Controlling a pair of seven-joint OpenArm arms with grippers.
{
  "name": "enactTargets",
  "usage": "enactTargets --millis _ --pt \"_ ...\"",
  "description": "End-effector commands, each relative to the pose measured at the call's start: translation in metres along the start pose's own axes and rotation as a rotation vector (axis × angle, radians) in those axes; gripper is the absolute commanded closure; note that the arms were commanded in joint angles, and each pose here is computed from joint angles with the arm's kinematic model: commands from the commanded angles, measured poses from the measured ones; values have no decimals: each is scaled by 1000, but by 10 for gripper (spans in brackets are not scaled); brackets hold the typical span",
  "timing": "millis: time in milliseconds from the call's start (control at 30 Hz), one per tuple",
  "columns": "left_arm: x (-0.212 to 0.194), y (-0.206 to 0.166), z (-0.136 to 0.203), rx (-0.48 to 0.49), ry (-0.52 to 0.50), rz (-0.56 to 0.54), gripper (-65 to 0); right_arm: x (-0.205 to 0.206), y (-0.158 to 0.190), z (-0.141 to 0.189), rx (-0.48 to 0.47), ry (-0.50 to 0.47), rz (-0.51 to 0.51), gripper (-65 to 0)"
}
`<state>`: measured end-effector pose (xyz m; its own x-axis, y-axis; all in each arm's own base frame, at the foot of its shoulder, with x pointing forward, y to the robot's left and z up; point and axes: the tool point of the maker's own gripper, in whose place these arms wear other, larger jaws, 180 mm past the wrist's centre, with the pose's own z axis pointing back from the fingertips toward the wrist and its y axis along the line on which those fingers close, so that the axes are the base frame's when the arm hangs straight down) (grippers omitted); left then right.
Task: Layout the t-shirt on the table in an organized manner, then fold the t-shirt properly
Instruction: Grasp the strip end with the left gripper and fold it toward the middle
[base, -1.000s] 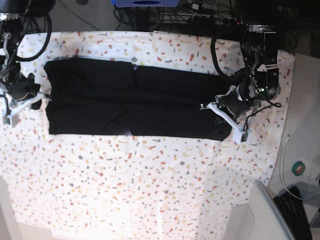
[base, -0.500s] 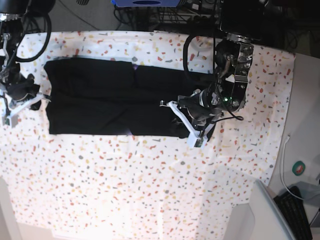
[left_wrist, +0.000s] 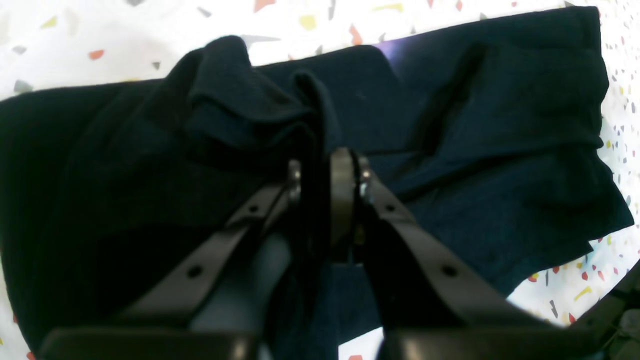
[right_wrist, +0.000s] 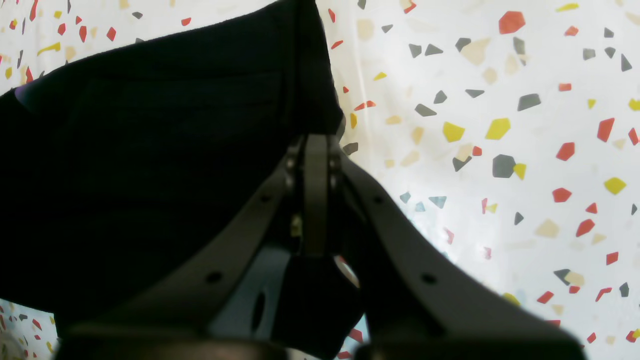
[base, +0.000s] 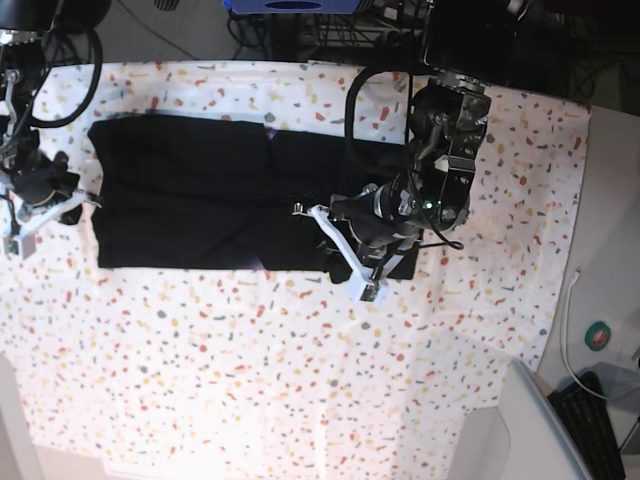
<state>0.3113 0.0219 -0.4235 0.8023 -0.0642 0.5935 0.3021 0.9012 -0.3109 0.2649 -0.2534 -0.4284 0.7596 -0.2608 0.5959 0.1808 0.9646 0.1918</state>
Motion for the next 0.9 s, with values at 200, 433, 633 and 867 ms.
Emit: enactTargets --millis 200,433,633,867 --pt "17 -8 2 -21 -48 -11 0 16 -2 3 2 -44 12 0" --pt "17 -9 2 -22 -48 -11 0 16 -2 3 2 -44 12 0" --pt "18 -16 0 -37 -52 -1 0 16 -2 3 2 -44 12 0" --pt "10 -16 -6 -40 -25 12 0 16 -2 3 1 -45 11 0"
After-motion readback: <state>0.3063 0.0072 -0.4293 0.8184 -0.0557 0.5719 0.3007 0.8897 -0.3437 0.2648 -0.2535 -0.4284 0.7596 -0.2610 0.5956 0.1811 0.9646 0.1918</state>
